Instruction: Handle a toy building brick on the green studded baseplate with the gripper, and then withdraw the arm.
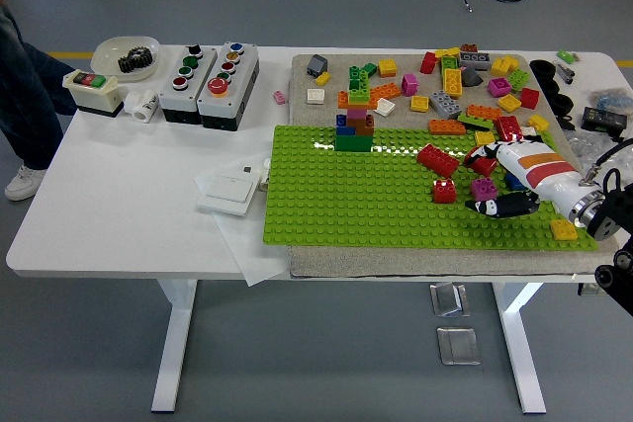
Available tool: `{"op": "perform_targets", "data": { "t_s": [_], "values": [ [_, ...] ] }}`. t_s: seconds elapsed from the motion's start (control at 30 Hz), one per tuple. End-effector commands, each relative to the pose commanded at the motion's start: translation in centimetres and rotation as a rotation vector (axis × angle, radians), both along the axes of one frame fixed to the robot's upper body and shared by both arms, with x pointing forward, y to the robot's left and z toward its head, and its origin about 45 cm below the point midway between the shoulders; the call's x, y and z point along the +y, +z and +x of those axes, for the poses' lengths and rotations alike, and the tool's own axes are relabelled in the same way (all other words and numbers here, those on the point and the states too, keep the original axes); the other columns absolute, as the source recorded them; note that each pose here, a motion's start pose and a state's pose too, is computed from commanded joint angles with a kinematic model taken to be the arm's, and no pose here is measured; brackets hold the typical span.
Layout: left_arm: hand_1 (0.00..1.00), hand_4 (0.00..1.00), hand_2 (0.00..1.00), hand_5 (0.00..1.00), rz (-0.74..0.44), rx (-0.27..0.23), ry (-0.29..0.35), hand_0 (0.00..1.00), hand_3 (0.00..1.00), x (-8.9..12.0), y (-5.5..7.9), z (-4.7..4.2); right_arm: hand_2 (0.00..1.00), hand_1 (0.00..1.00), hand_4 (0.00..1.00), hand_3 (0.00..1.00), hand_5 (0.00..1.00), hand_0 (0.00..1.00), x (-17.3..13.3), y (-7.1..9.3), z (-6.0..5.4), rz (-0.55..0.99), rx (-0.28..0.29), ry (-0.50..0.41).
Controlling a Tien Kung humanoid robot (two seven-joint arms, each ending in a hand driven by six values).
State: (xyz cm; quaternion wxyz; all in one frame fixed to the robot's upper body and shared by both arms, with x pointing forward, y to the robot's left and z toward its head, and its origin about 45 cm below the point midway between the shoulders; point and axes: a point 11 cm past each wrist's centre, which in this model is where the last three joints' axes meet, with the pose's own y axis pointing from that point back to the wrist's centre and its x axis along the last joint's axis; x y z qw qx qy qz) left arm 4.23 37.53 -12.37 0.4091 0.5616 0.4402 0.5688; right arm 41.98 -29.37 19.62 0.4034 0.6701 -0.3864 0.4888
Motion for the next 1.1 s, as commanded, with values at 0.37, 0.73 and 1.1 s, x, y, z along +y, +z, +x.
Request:
{"op": "perform_targets", "data": {
  "t_s": [0.37,0.73,1.1],
  "values": [
    [0.722,0.603,0.699,0.641,0.000,0.003,-0.002,0.781,0.579,0.0,0.0,-0.07,0.713,0.654,0.807,0.623,0.372,0.571,0.2,-0.8,0.7,-0.040,0.017,-0.007],
    [0.723,0.603,0.697,0.640,0.000,0.006,-0.006,0.783,0.578,0.0,0.0,-0.14,0.715,0.665,0.805,0.623,0.361,0.585,1.0,-0.9,1.0,0.007,0.032,-0.019],
    [0.723,0.601,0.696,0.639,0.000,0.007,-0.008,0.783,0.578,-0.1,0.0,-0.14,0.715,0.664,0.804,0.618,0.362,0.588,3.4,-1.0,1.4,0.000,0.033,0.018]
  ]
}}
